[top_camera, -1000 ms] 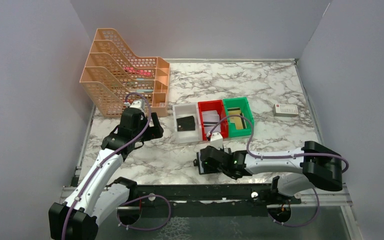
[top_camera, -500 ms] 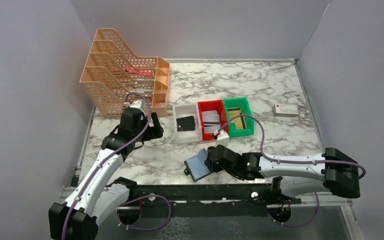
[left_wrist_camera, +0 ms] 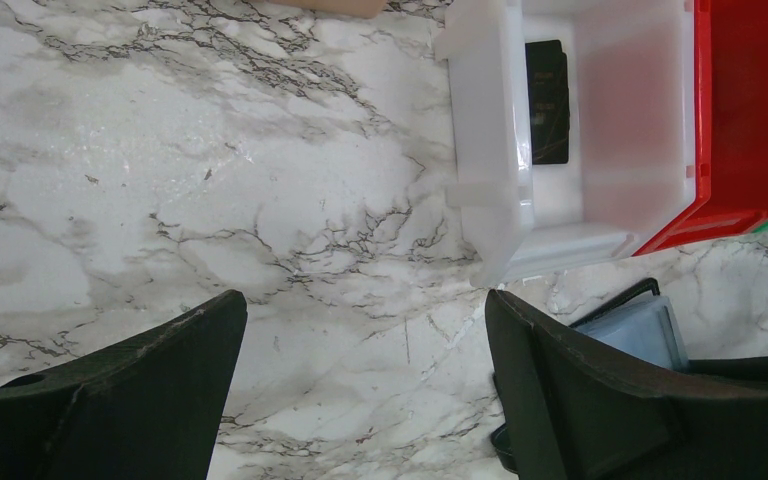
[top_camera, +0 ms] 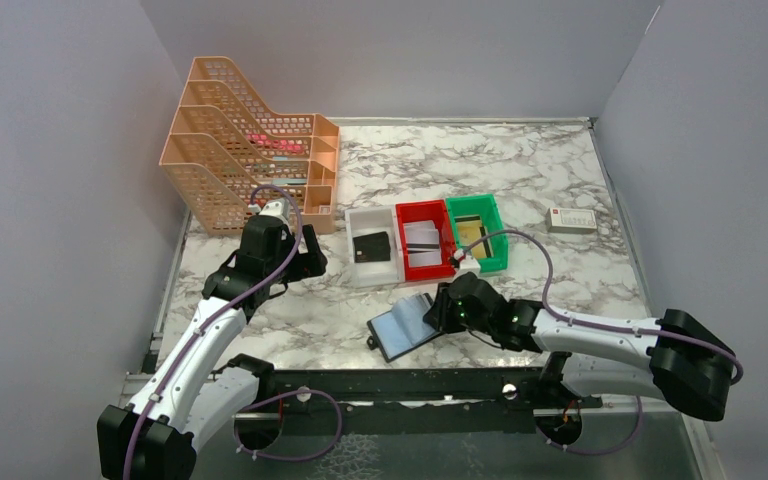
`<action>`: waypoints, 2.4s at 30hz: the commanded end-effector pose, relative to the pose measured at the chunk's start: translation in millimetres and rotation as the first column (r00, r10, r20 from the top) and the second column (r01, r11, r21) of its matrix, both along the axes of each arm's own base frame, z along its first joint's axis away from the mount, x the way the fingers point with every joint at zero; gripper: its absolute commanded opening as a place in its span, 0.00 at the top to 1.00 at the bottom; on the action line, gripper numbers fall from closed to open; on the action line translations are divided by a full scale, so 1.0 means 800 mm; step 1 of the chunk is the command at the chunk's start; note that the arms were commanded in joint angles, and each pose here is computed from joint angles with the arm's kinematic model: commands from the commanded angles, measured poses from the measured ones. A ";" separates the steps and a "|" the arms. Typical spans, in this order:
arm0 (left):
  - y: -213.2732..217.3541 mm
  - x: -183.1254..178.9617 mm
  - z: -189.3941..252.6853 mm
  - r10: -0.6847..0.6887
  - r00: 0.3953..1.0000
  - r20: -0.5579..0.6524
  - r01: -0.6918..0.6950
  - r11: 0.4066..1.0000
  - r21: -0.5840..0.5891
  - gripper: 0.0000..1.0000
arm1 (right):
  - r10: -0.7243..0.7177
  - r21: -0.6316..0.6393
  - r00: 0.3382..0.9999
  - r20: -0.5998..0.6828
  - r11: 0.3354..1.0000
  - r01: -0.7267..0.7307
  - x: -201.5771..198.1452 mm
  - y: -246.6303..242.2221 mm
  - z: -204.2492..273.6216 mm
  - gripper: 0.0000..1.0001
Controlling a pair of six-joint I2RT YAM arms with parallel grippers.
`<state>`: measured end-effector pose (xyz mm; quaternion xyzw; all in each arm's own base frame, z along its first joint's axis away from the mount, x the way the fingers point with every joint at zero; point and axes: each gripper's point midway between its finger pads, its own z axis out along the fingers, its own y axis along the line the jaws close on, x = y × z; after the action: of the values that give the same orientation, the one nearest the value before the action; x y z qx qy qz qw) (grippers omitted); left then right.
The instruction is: Take the credit cards out of the card holder
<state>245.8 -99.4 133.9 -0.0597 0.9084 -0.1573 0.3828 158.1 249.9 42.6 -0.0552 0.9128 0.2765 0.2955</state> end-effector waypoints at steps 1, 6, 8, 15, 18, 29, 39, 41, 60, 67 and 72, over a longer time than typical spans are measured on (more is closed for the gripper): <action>-0.003 0.001 0.000 -0.017 1.000 0.009 0.017 1.000 -0.008 0.08 | 0.023 0.081 0.998 -0.055 0.997 -0.018 -0.001 -0.005 -0.005 0.71; -0.003 0.001 0.000 -0.018 1.000 0.008 0.018 1.000 -0.007 0.08 | -0.049 -0.043 0.998 -0.035 0.998 0.047 0.012 -0.037 -0.024 0.62; -0.003 0.001 -0.001 -0.018 1.000 0.007 0.018 1.000 -0.008 0.08 | -0.038 -0.111 0.999 -0.036 0.993 0.034 0.015 -0.043 -0.022 0.56; -0.003 0.001 -0.002 -0.017 1.000 0.003 0.017 1.000 -0.006 0.08 | 0.072 -0.085 0.988 0.138 0.995 -0.060 0.036 -0.028 0.065 0.49; -0.003 0.001 -0.002 -0.017 1.000 0.003 0.017 1.000 -0.006 0.08 | 0.169 -0.034 0.973 0.155 0.986 -0.166 0.029 -0.005 0.089 0.47; -0.003 0.002 -0.006 -0.017 1.000 -0.010 0.017 1.000 -0.001 0.08 | 0.365 -0.257 0.929 0.066 0.905 -0.338 -0.024 0.063 0.025 0.34; -0.002 0.002 -0.006 -0.014 1.000 -0.008 0.014 1.000 0.000 0.08 | 0.450 -0.436 0.892 0.046 0.812 -0.388 -0.037 0.081 -0.004 0.27; -0.003 0.002 -0.006 -0.016 1.000 -0.009 0.016 1.000 -0.001 0.08 | 0.458 -0.448 0.888 0.039 0.803 -0.394 -0.039 0.085 -0.009 0.27; -0.004 0.001 -0.004 -0.023 1.000 -0.005 0.023 1.000 -0.006 0.08 | 0.403 -0.358 0.914 0.052 0.862 -0.360 -0.046 0.091 -0.009 0.49; -0.004 0.001 -0.003 -0.023 1.000 -0.001 0.023 1.000 -0.007 0.08 | 0.355 -0.240 0.927 0.122 0.917 -0.320 -0.040 0.090 0.027 0.51; -0.004 0.001 -0.004 -0.023 1.000 -0.004 0.023 1.000 -0.005 0.08 | 0.311 -0.205 0.944 0.112 0.937 -0.284 -0.031 0.076 0.023 0.56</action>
<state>246.1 -100.2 128.5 -0.0591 0.9129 -0.1552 0.3728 128.5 312.5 60.6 -0.2657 0.8902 0.2077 0.3065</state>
